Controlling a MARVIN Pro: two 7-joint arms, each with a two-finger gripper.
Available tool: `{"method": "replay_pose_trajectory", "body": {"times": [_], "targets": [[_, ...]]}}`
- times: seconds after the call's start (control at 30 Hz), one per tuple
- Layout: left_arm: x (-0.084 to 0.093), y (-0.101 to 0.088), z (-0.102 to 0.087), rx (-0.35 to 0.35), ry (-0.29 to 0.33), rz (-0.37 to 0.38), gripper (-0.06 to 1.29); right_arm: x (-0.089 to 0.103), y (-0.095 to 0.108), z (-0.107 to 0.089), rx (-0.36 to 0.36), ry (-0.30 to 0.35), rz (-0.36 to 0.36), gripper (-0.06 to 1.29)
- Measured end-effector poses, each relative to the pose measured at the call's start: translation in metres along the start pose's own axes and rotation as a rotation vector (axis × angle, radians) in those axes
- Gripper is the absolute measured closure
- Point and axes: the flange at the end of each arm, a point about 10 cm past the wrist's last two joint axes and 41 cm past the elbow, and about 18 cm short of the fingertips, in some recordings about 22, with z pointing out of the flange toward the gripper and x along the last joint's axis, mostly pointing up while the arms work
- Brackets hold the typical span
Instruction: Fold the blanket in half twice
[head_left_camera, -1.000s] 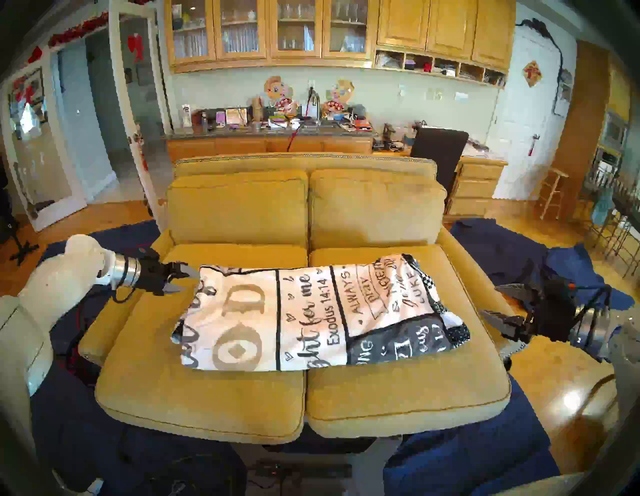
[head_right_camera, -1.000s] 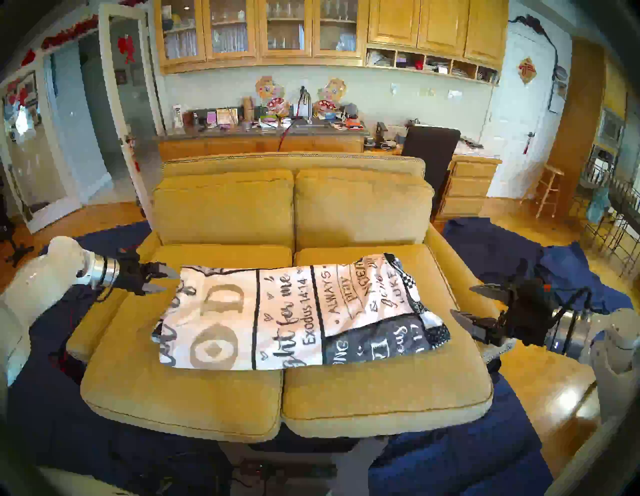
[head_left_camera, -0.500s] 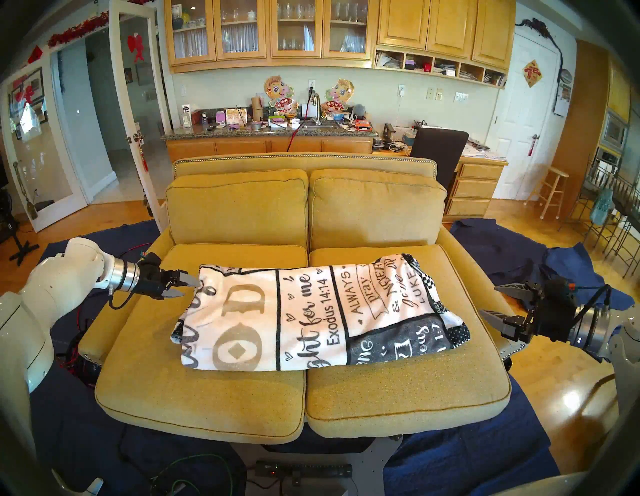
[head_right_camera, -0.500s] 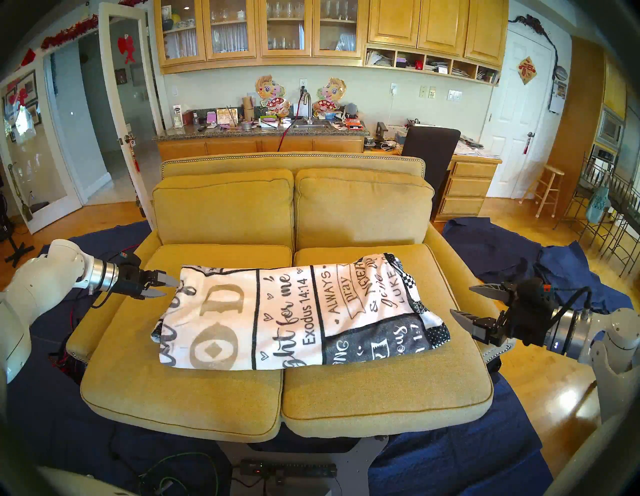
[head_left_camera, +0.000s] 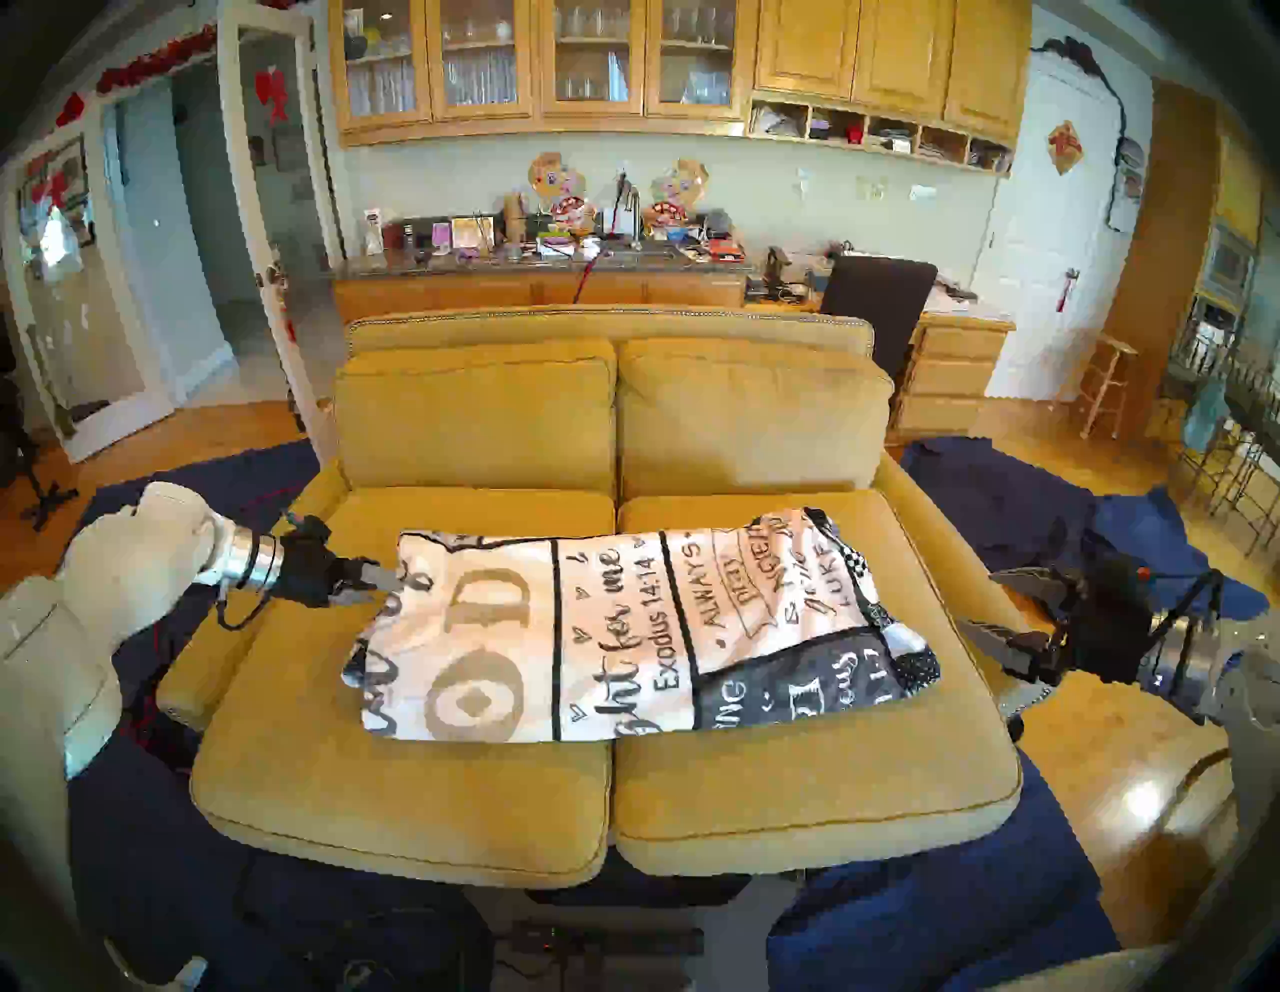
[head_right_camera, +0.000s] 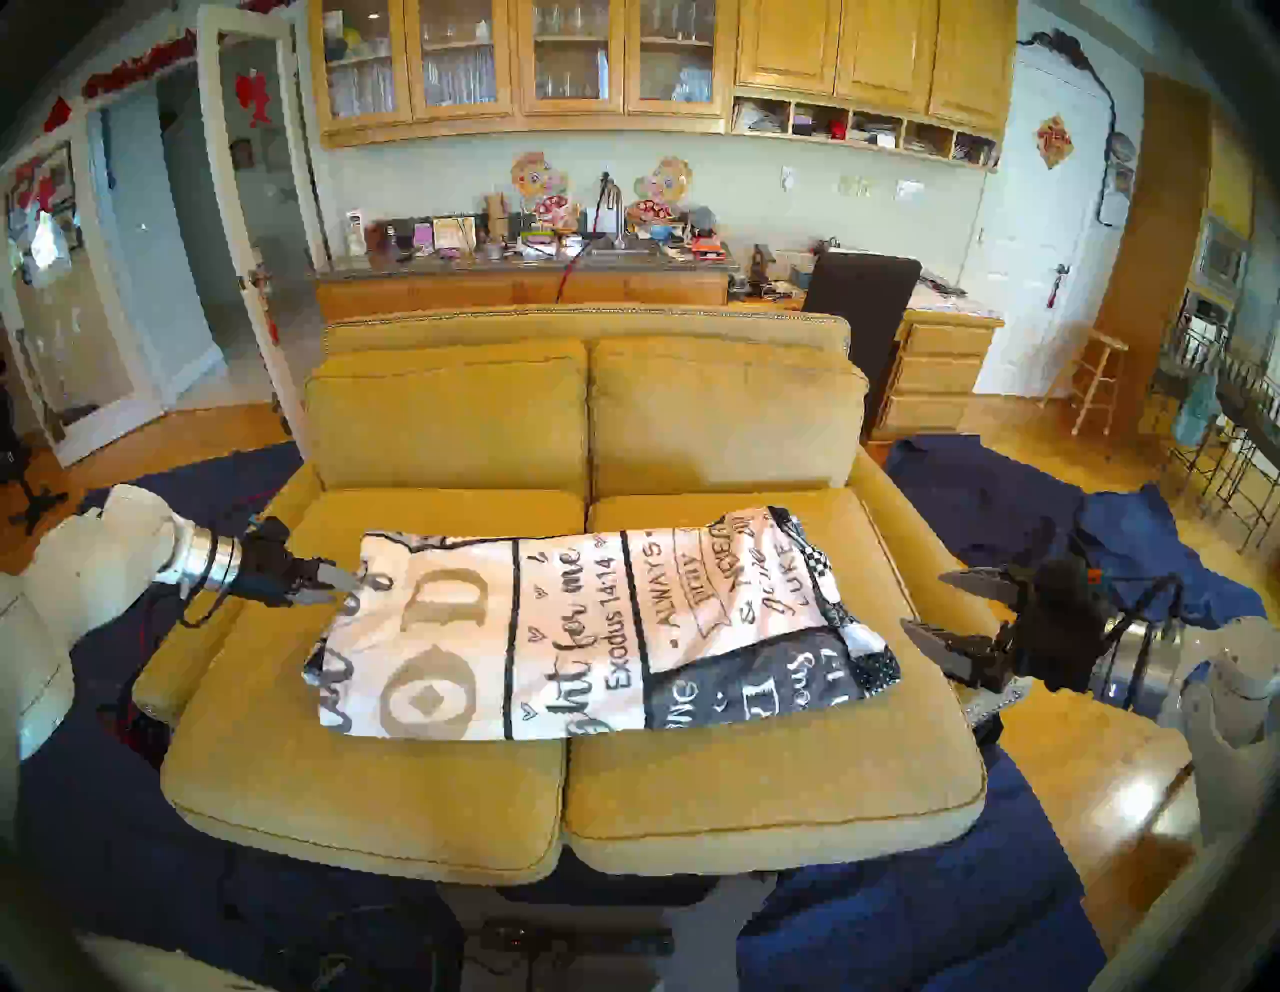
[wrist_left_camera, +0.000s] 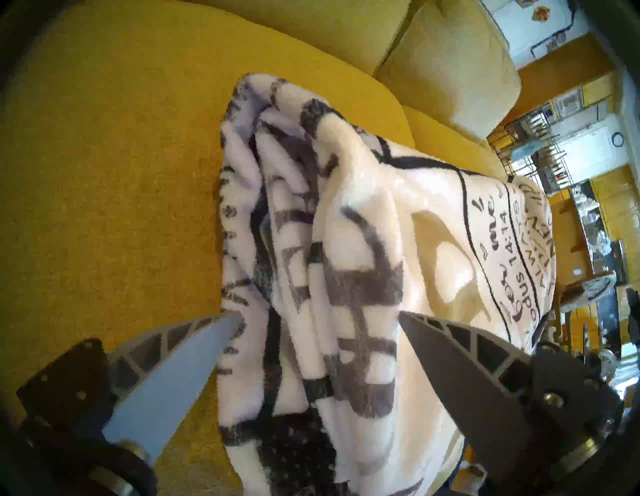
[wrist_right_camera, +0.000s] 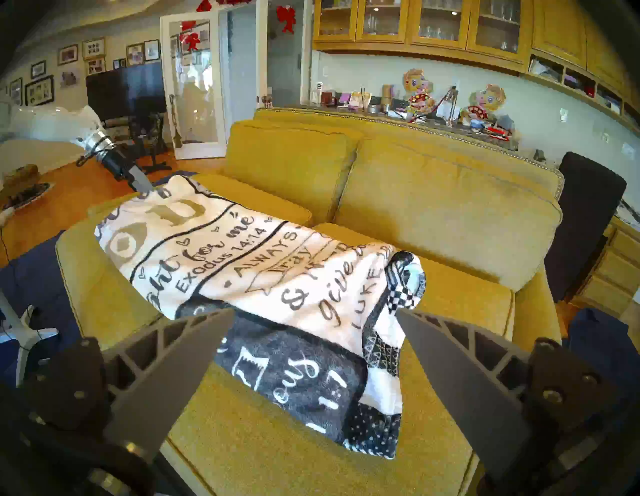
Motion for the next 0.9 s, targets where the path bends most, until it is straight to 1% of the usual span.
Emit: {"method": "replay_pose_trajectory", "body": {"times": [0.17,0.4,0.67,0.9], "targets": [[-0.001,-0.002,0.002,0.0,-0.012,0.014,0.0,0.0,0.0,0.0,0.0,0.0,0.0,0.01],[0.0,-0.005,0.007,0.019,-0.017,0.015,0.0,0.0,0.0,0.0,0.0,0.0,0.0,0.01],[0.003,-0.006,0.019,0.057,-0.021,0.013,0.0,0.0,0.0,0.0,0.001,0.0,0.0,0.01],[0.005,-0.004,0.025,0.064,-0.023,0.02,0.0,0.0,0.0,0.0,0.001,0.0,0.0,0.01]]}}
